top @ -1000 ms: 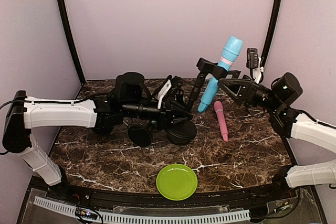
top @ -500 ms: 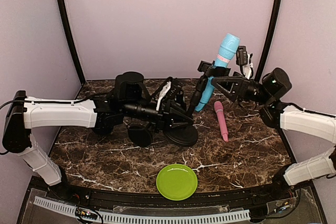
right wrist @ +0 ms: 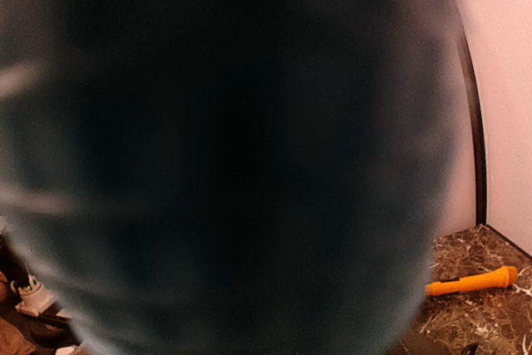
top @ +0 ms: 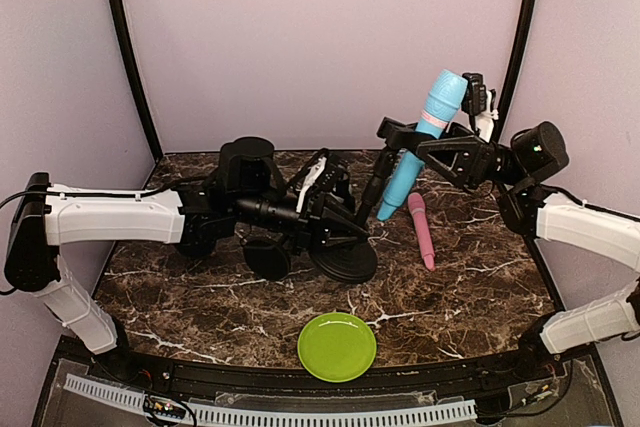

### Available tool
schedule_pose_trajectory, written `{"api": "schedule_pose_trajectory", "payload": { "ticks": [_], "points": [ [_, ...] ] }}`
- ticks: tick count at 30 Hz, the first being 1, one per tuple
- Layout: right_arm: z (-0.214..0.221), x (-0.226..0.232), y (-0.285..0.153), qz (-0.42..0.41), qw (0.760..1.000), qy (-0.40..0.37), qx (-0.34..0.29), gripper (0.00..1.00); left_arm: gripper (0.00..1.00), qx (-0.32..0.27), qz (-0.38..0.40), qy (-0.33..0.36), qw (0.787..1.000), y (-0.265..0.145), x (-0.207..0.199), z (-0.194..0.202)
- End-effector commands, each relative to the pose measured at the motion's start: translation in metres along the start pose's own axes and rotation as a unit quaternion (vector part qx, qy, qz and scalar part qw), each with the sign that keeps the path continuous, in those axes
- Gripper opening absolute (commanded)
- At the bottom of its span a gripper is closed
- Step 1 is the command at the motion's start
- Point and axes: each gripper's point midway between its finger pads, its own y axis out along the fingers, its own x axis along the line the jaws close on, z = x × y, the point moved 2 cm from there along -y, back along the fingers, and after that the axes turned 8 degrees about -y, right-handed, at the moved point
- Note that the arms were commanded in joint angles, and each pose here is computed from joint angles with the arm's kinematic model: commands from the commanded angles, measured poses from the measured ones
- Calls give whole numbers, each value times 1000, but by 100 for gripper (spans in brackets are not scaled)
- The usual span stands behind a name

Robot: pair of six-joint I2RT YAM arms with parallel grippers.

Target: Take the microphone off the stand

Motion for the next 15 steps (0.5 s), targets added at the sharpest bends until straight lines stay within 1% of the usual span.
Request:
{"api": "schedule_pose_trajectory", "payload": {
  "ticks": [1,5,10,12,15],
  "points": [
    [-12,17,-5,-4,999,-32,-9,62,0,-59,12,51,997,-11,-19,-39],
    [-9,10,-7,22,999,-31,-2,44,0,-57,7,51,997,-8,-14,-36],
    [1,5,-9,43,999,-14,14,25,0,-64,9,61,996,-6,-13,-40],
    [6,0,-12,65,998,-12,20,21,0,-65,0,66,996,-4,-10,-39],
    [14,-8,-19,112,993,-12,31,19,0,-60,-32,75,995,4,3,-34]
  ]
}}
